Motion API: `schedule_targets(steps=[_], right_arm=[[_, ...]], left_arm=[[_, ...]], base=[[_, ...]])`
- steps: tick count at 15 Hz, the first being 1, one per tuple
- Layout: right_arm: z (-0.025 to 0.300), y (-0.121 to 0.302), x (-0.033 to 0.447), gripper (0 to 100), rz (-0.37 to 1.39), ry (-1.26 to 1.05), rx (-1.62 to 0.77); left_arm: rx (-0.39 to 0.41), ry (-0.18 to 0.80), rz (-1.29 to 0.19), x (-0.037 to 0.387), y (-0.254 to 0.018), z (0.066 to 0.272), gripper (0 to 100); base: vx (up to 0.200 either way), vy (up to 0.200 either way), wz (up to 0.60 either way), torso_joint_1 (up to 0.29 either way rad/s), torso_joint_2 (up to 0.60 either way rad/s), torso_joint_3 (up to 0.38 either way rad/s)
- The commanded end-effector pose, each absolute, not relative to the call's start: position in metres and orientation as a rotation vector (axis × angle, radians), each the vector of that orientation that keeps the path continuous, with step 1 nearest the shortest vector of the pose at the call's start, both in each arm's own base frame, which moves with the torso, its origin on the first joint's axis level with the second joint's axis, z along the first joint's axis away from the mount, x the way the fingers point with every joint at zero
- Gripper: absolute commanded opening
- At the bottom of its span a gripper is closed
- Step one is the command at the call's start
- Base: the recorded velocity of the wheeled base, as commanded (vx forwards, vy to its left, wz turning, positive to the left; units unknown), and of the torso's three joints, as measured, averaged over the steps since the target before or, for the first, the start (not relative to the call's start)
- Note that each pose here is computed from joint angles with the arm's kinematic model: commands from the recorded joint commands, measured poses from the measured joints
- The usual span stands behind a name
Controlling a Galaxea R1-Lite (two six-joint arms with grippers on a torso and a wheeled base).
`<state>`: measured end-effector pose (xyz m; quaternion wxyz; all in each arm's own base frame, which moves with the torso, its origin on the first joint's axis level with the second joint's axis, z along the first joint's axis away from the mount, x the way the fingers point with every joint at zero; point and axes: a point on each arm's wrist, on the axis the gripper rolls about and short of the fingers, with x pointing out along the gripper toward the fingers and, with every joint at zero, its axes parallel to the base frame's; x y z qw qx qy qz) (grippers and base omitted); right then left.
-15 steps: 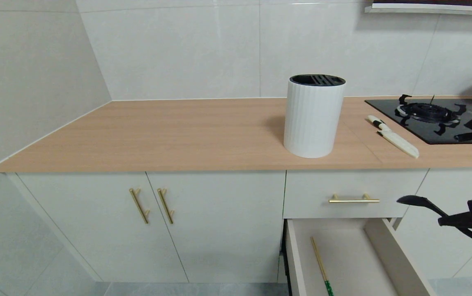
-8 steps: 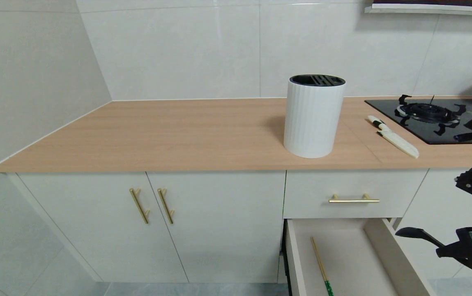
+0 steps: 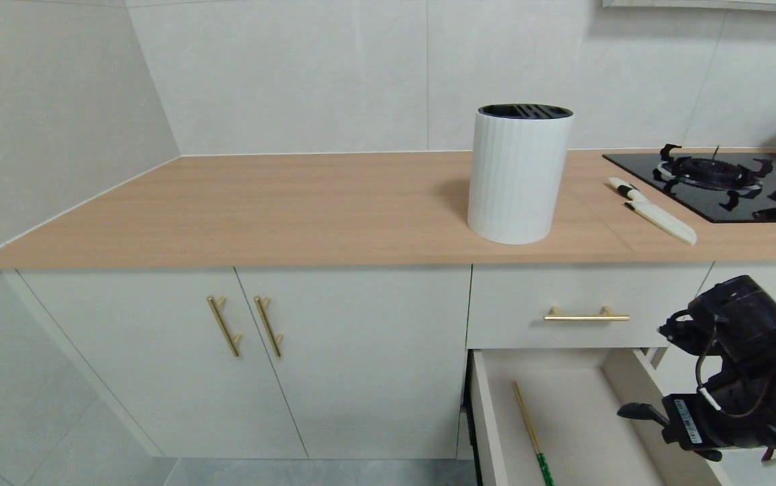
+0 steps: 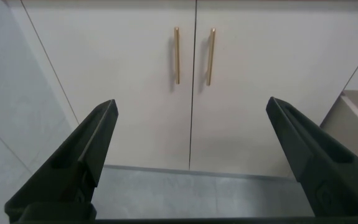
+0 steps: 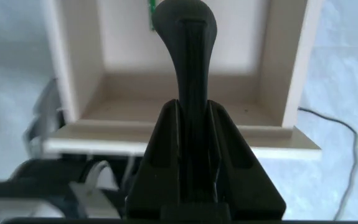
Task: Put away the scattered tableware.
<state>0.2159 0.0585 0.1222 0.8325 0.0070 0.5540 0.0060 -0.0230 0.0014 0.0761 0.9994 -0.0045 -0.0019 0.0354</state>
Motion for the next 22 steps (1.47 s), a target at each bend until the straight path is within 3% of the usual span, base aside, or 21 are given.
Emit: schedule_targets(steps=[1,11,17,20,22], right_arm=[[0.107,0.064,0.222,0,0.013,1.237,-0.009],[0.085,0.068,0.241,0,0.013,1.203,0.001],[0.082,0.072,0.255,0,0.028,1.128,0.012],[0.058,0.073,0.279,0,0.019,1.073,0.033],[0.017,0.069,0.302,0,-0.040,1.054,0.029]], left_arm=[[-0.009,-0.002,0.071,-0.023,0.001,0.076,100],[-0.009,-0.002,0.072,-0.023,0.001,0.076,100],[-0.009,-0.003,0.071,-0.023,0.001,0.076,100],[-0.009,-0.003,0.072,-0.023,0.001,0.076,100],[-0.009,-0.003,0.072,-0.023,0.001,0.076,100]], base=[[0.000,0.000,0.00,-0.139,0.45,0.305],[0.000,0.000,0.00,-0.086,0.45,0.350],[0.000,0.000,0.00,-0.005,0.07,0.061],[0.000,0.000,0.00,0.000,0.00,0.000],[0.000,0.000,0.00,0.000,0.00,0.000]])
